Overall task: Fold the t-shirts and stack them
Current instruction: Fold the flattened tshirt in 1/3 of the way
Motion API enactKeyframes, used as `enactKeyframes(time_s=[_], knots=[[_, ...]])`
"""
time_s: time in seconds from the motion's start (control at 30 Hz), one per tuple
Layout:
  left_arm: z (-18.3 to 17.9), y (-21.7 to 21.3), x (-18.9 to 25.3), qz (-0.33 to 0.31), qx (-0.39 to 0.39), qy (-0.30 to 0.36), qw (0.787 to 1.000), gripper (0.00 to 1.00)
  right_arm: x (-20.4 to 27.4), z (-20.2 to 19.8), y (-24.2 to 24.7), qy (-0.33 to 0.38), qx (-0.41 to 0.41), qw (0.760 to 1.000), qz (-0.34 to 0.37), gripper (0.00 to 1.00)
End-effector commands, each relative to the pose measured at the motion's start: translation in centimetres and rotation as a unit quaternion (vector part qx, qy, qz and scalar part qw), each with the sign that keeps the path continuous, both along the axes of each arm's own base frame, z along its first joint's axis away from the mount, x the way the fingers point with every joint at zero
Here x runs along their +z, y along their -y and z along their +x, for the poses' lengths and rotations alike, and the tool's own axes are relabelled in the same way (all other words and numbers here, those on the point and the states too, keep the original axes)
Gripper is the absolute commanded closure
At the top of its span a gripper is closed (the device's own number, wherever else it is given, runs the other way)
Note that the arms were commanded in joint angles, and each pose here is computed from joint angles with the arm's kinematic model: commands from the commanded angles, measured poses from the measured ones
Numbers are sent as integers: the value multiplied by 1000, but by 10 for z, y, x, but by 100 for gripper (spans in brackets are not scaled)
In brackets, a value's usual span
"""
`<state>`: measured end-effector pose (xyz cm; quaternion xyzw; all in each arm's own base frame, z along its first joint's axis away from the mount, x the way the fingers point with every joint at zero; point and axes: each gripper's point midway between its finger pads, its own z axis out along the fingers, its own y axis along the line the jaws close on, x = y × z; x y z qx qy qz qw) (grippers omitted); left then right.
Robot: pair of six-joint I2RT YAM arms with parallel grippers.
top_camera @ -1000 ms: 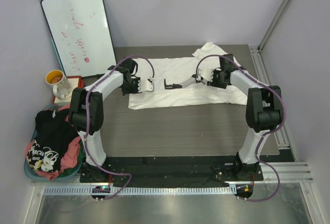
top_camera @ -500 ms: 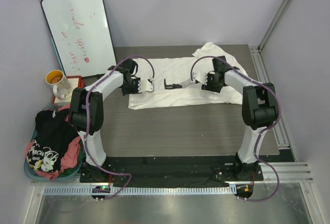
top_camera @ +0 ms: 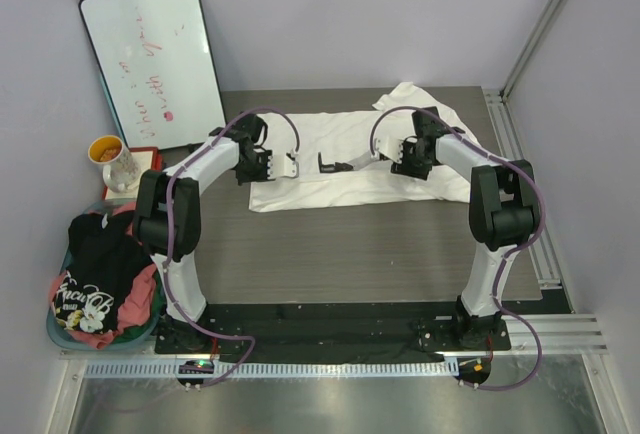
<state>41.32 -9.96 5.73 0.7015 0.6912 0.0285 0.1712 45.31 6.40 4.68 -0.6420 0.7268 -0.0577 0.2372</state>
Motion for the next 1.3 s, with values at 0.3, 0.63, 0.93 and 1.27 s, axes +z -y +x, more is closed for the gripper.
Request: enactKeyframes(time_s=[0.3, 0.63, 0.93, 1.27], knots=[[14, 6, 23, -12, -10, 35, 999, 100, 15, -2, -11, -1, -1, 1000, 15, 50], [17, 7, 22, -13, -11, 37, 999, 100, 1, 10, -7, 0, -11, 1000, 2, 58], [19, 8, 22, -14, -11, 39, 999, 100, 0, 16, -4, 6, -14, 1000, -8, 86], [20, 10, 21, -18, -13, 38, 999, 100, 32, 39, -7, 53, -9, 999, -7, 99]])
